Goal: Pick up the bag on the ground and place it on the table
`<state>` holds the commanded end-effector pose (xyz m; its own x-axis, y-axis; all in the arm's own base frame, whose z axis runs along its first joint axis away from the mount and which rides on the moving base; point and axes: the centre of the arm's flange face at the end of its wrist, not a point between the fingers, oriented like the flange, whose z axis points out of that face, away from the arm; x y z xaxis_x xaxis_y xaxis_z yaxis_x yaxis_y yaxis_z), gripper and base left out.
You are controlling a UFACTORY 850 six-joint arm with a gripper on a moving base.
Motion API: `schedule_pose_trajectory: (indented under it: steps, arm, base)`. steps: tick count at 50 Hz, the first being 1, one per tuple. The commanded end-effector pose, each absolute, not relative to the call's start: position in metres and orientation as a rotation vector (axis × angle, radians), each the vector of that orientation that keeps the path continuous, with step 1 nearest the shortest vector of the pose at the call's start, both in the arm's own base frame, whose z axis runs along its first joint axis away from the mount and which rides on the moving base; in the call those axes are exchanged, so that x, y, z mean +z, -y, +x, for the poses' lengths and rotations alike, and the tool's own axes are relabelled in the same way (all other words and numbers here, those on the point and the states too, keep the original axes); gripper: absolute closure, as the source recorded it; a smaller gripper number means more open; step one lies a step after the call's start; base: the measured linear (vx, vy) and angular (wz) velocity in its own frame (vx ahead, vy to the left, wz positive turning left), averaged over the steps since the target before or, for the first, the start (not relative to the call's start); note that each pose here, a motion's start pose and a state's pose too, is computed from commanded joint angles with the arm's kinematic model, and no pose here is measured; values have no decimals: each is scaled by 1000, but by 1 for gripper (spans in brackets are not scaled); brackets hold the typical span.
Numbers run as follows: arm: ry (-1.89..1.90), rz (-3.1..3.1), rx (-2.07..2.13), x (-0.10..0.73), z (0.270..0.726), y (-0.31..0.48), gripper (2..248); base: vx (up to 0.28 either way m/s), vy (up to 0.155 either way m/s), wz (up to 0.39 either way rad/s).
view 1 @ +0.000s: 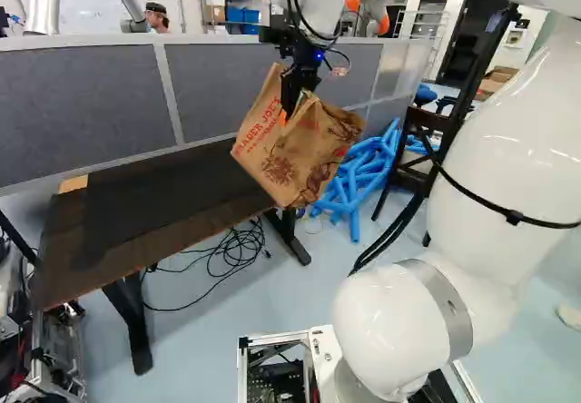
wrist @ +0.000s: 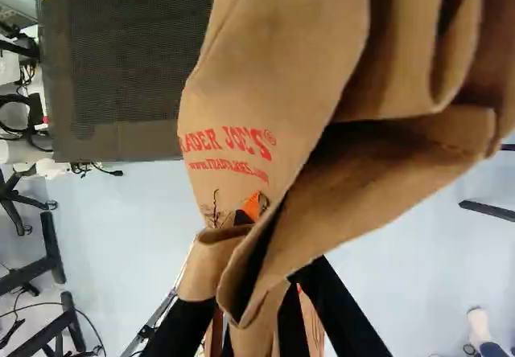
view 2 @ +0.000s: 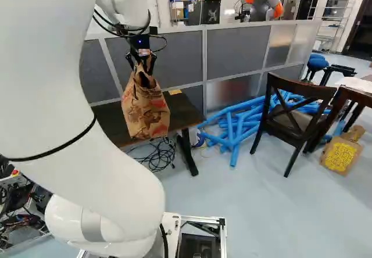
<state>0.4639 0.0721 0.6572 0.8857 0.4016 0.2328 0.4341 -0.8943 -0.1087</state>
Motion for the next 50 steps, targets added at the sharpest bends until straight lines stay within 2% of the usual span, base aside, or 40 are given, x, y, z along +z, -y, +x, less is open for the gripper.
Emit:
schedule_pose_trajectory:
  steps: [24,50]
  arm:
    - [646,-2896,-307,657,464,-72,223]
    - [627,-2901,-323,657,523,-72,223]
  base:
    - [-1,0,-1]
    - [-3,0,0]
